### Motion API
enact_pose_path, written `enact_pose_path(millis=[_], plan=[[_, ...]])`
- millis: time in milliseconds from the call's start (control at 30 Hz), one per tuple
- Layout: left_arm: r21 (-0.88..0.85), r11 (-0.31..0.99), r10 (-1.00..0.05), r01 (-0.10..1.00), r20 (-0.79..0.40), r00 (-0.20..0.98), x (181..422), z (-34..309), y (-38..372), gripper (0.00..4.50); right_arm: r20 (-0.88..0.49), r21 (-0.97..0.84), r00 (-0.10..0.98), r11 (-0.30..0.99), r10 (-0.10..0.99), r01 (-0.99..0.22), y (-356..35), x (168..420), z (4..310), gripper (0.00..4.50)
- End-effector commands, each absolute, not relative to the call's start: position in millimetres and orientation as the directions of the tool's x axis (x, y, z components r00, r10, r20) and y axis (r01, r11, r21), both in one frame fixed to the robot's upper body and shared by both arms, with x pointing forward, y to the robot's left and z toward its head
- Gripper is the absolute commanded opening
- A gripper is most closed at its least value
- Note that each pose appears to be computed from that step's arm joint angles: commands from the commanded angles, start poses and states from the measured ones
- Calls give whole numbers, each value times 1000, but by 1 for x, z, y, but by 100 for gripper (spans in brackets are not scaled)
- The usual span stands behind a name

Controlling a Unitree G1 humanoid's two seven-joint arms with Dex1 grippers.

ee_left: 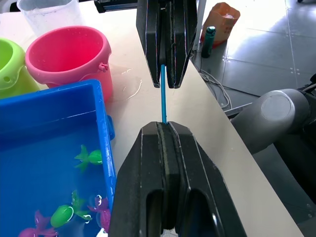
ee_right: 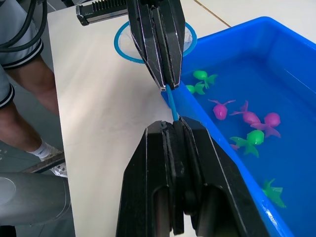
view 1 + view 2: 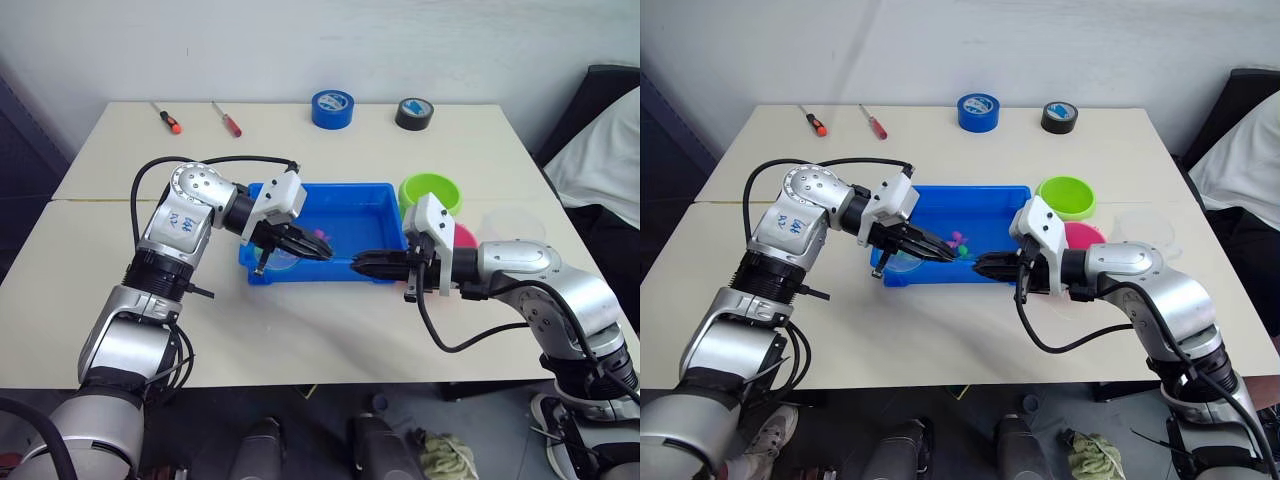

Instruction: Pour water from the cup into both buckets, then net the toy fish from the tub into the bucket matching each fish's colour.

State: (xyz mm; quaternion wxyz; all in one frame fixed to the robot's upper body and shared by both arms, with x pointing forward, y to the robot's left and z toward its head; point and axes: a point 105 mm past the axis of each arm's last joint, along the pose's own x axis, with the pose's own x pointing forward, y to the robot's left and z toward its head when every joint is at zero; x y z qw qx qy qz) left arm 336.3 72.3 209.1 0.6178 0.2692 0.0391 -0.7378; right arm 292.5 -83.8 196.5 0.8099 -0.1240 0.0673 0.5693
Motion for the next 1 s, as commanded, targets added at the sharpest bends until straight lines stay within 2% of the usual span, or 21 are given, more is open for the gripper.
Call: enact_pose_path(millis=[33, 67, 133, 167, 267, 333, 433, 600, 700, 767, 867, 1000], plan=[[282, -237, -879, 930, -469, -82, 336, 218, 73, 0, -230, -152, 321, 291, 919, -944, -82, 288, 206, 2], [276, -233, -877, 933, -475, -79, 336, 218, 74, 0, -229, -153, 320, 291, 919, -945, -82, 288, 206, 2], [261, -230, -874, 937, -479, -81, 337, 219, 75, 70, -229, -154, 319, 289, 920, -945, -82, 288, 206, 0], [259, -229, -874, 938, -480, -81, 336, 219, 75, 91, -229, -154, 318, 288, 920, -945, -82, 288, 205, 0], [322, -194, -901, 927, -432, -38, 340, 228, 74, 223, -231, -156, 316, 286, 920, -946, -82, 287, 205, 0], [296, -164, -922, 941, -386, -40, 338, 240, 77, 303, -233, -157, 316, 285, 920, -946, -82, 287, 205, 0], [263, -121, -947, 957, -319, -32, 335, 264, 87, 303, -238, -158, 318, 287, 918, -945, -83, 287, 203, 0], [272, 5, -973, 962, -220, 68, 329, 303, 113, 303, -241, -157, 322, 291, 915, -944, -84, 287, 201, 0], [282, 146, -973, 948, -133, 190, 334, 325, 132, 303, -236, -158, 335, 304, 912, -939, -86, 288, 199, 0], [305, 279, -944, 911, -84, 318, 345, 335, 156, 303, -232, -166, 351, 318, 907, -933, -87, 290, 199, 0], [322, 477, -862, 818, -14, 507, 357, 341, 197, 303, -181, -224, 472, 431, 863, -874, -93, 313, 211, 0], [308, 548, -814, 778, -18, 580, 358, 327, 215, 303, -143, -272, 549, 501, 824, -822, -99, 329, 221, 0]])
